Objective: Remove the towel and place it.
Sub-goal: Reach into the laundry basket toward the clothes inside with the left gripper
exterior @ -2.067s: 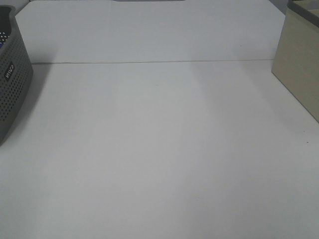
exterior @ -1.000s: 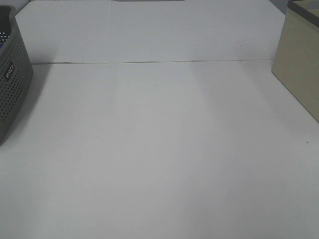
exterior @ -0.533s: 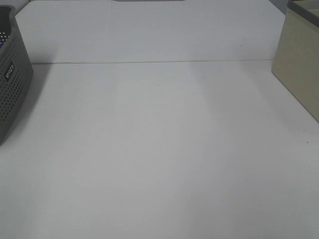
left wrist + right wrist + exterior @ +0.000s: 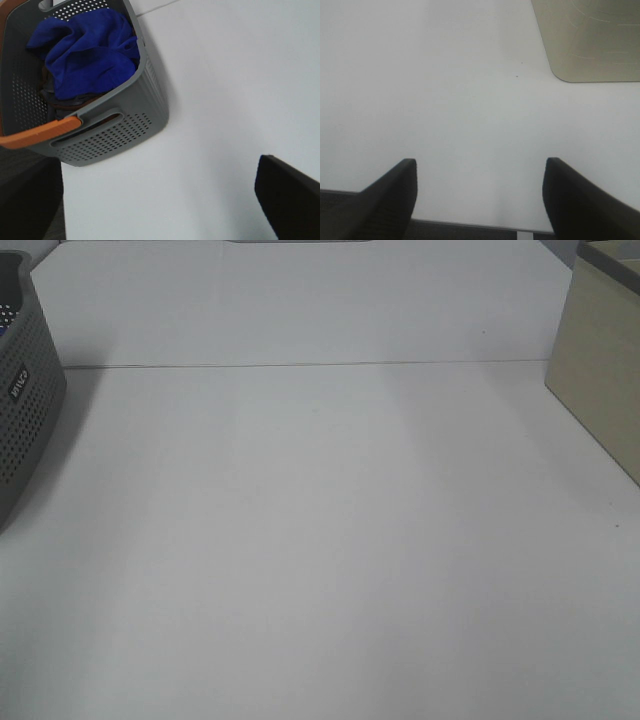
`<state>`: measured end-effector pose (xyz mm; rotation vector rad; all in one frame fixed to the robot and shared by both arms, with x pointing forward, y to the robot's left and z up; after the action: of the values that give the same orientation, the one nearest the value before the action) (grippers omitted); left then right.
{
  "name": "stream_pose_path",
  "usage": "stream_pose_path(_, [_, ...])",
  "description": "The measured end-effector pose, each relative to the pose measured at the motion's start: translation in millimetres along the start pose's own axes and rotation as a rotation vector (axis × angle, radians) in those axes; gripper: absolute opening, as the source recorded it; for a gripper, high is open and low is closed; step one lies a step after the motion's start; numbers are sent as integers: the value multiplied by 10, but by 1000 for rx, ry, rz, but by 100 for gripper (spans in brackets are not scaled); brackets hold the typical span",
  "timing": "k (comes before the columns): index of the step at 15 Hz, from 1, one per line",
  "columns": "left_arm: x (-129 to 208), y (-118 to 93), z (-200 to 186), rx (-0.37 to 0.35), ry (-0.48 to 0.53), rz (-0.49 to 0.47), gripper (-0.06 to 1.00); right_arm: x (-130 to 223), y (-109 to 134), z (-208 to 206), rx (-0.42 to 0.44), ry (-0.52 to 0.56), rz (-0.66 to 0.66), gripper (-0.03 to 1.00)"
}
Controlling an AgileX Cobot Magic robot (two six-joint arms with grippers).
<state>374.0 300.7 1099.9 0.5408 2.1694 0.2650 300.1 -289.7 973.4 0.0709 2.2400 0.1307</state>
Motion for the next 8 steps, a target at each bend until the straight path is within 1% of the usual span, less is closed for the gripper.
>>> stream_pose_path(1, [-43,26,46,9,15,45,99,0,0,0,0,0,0,70])
stream_pose_path(3, [-191,116,202,42,59,199,99,0,0,0,0,0,0,70])
stream_pose_path(4, [-251,155,309,64,85,255,99,0,0,0,0,0,0,70])
stream_pose_path(5, [-284,175,360,74,96,275,99,0,0,0,0,0,0,70])
stream_pose_path(6, [-422,268,541,101,130,322,99,0,0,0,0,0,0,70])
stream_pose_path(8, [-534,393,779,117,183,374,99,0,0,0,0,0,0,70])
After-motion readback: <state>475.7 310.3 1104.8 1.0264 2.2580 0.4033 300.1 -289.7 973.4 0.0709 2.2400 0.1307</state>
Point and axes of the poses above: a point on each arm's last joint axis where the gripper is mounted, z pointing out along that axis toward the gripper, y along the wrist's bending axis when the last joint is at zero, x = y × z, the point moved 9 cm from there along z, pointing out along that axis toward the gripper, and after that the axes turned 9 degrees about z, right-handed, at the moved point
